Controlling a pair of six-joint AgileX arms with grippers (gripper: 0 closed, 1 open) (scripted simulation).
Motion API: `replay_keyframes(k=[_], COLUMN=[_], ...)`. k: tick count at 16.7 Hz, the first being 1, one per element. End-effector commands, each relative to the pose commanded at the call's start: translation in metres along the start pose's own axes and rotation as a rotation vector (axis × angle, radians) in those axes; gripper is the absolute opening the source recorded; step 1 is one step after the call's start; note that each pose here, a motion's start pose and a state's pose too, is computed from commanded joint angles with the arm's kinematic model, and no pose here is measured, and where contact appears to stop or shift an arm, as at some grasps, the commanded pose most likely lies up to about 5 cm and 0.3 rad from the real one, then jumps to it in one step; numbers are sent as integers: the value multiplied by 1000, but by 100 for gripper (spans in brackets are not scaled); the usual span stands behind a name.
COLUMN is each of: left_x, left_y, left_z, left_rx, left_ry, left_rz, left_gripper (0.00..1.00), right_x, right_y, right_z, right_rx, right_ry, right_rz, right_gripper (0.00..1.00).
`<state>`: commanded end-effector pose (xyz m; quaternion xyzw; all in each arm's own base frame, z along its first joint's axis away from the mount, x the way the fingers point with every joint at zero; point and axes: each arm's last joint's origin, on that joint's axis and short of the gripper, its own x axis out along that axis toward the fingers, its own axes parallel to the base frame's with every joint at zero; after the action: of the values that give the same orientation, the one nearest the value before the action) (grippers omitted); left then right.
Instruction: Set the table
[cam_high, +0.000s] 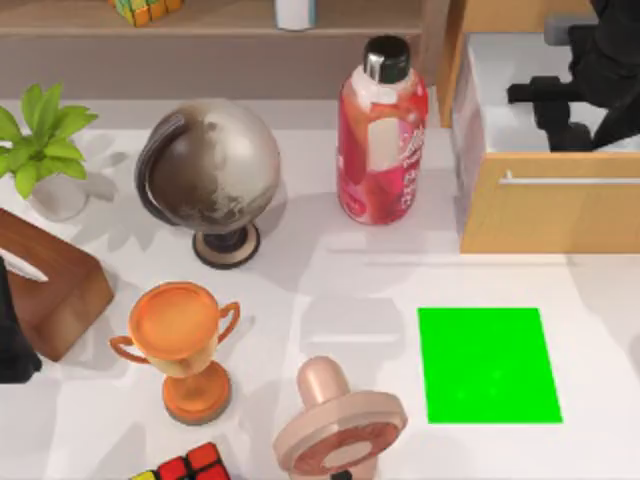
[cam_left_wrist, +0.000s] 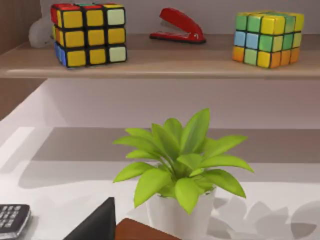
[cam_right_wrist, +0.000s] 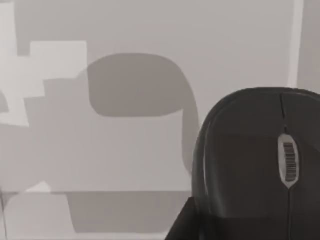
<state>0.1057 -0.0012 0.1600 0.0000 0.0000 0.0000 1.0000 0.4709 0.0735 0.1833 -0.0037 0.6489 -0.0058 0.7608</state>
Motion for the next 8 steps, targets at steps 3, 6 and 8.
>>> replay_keyframes(k=[3,6,8], left_x=[0,0,0], left_y=[0,0,0], left_z=[0,0,0], left_rx=[0,0,0], left_ry=[0,0,0], left_rz=[0,0,0], left_gripper=[100,100,100], right_x=[-35,-73,-96], right_y=[4,16,29], right_z=[-9,-22,-35], right_rx=[13,17,11], right_ry=[-76,-175,-238], right_rz=[2,24,51], right_gripper=[0,0,0])
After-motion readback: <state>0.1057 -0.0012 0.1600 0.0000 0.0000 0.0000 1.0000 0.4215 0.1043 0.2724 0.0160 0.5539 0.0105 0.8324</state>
